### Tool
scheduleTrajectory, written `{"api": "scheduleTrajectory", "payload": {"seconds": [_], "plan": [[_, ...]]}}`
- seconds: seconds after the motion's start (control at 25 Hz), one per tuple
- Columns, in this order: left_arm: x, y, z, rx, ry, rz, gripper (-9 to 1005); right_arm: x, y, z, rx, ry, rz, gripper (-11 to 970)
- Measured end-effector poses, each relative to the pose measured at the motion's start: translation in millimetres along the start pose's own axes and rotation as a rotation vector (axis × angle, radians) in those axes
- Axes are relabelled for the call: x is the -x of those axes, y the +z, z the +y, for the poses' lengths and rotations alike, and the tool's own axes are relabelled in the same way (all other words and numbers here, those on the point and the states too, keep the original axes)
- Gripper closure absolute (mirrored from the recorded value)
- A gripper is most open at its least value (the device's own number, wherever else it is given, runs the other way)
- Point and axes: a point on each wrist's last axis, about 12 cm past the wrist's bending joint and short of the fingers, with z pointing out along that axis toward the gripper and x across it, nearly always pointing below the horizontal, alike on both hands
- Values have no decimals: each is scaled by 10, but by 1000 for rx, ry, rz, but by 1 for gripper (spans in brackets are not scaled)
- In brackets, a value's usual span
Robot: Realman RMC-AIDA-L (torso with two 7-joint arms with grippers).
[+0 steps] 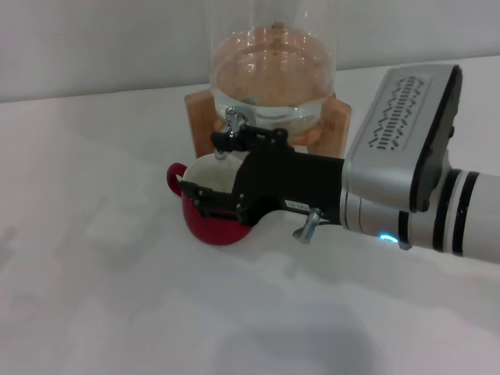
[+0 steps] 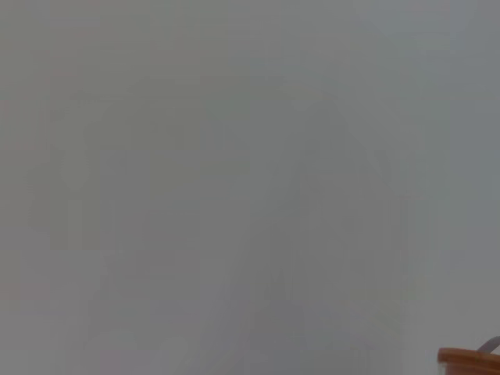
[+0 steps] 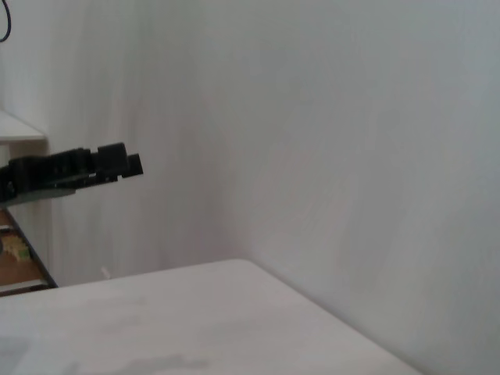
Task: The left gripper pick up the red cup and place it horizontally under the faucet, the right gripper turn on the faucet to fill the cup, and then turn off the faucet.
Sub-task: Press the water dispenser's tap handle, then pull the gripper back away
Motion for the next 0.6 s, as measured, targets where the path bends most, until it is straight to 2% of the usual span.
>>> {"api": "scheduleTrajectory", "payload": {"seconds": [0.28,0.6], "plan": [[-6,-1,-5,0,-2,0,133,-87,29,-45,-48,17,13,224],[-5,-24,-14,-2,-2,-1,134,-88,12,-61,-62,19,10,224]]}}
